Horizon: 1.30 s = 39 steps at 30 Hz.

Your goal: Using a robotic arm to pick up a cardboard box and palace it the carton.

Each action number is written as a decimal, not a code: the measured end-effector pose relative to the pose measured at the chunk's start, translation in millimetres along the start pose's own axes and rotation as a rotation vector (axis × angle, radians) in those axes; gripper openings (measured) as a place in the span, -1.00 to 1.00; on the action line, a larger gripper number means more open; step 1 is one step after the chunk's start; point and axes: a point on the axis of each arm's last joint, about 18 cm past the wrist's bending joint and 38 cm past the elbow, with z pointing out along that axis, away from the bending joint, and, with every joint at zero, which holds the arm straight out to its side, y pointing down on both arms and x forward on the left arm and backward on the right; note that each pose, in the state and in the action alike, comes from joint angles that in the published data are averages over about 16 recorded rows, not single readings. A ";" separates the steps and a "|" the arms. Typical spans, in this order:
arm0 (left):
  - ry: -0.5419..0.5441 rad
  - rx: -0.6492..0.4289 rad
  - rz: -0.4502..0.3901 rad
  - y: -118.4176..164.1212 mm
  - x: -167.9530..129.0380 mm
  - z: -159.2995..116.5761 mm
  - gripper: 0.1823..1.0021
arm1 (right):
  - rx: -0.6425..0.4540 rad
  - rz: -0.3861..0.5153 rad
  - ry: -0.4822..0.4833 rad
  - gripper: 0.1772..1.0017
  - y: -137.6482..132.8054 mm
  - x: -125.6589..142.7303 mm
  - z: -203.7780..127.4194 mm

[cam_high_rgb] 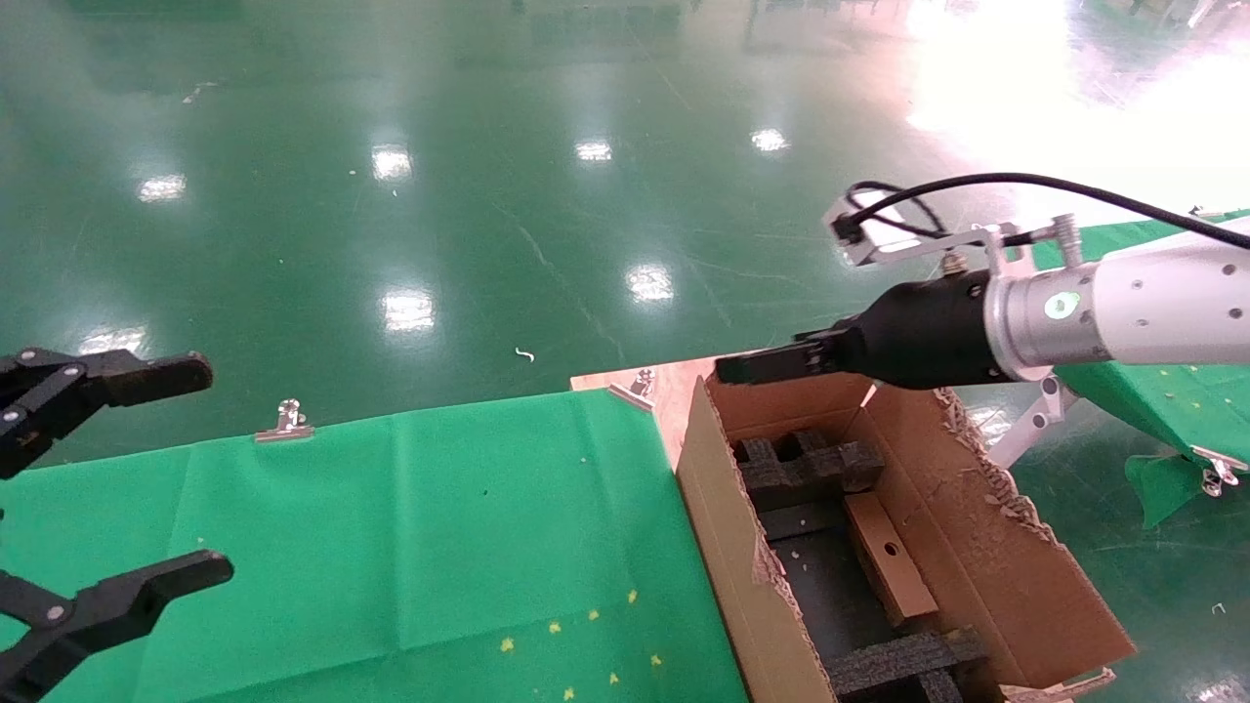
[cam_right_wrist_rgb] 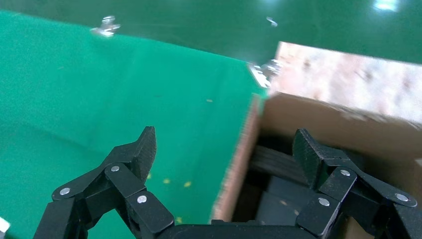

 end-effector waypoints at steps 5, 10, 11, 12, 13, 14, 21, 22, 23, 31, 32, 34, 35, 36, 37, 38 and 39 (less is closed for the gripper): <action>0.000 0.000 0.000 0.0 0.0 0.0 1.00 | -0.006 -0.069 -0.107 1.00 3.0 -19.6 5.4; 0.000 0.000 0.000 0.0 0.0 0.0 1.00 | 0.003 -0.140 -0.218 1.00 6.2 -38.7 8.0; 0.000 0.000 0.000 0.0 0.0 0.0 1.00 | 0.008 -0.154 -0.241 1.00 6.8 -42.3 8.2; 0.000 0.000 0.000 0.0 0.0 0.0 1.00 | 0.012 -0.169 -0.263 1.00 7.5 -46.0 8.3; 0.000 0.000 0.000 0.0 0.0 0.0 1.00 | 0.018 -0.183 -0.286 1.00 8.1 -49.6 8.2; 0.000 0.000 0.000 0.0 0.0 0.0 1.00 | 0.024 -0.197 -0.308 1.00 8.7 -53.1 8.0; 0.000 0.000 0.000 0.0 0.0 0.0 1.00 | 0.090 -0.299 -0.463 1.00 13.2 -75.8 3.4; 0.000 0.000 0.000 0.0 0.0 0.0 1.00 | 0.102 -0.314 -0.484 1.00 13.9 -78.7 2.3; 0.000 0.000 0.000 0.0 0.0 0.0 1.00 | 0.116 -0.328 -0.505 1.00 14.6 -81.5 1.0; 0.000 0.000 0.000 0.0 0.0 0.0 1.00 | 0.251 -0.445 -0.660 1.00 20.3 -100.0 -13.0; 0.000 0.000 0.000 0.0 0.0 0.0 1.00 | 0.271 -0.460 -0.677 1.00 21.1 -101.7 -15.2; 0.000 0.000 0.000 0.0 0.0 0.0 1.00 | 0.314 -0.489 -0.710 1.00 22.8 -104.9 -19.9; 0.000 0.000 0.000 0.0 0.0 0.0 1.00 | 0.337 -0.503 -0.725 1.00 23.7 -106.3 -22.4; 0.000 0.000 0.000 0.0 0.0 0.0 1.00 | 0.360 -0.518 -0.740 1.00 24.6 -107.6 -25.0; 0.000 0.000 0.000 0.0 0.0 0.0 1.00 | 0.384 -0.532 -0.754 1.00 25.6 -108.8 -27.7; 0.000 0.000 0.000 0.0 0.0 0.0 1.00 | 0.409 -0.547 -0.767 1.00 26.6 -109.8 -30.5; 0.000 0.000 0.000 0.0 0.0 0.0 1.00 | 0.422 -0.554 -0.773 1.00 27.1 -110.3 -31.9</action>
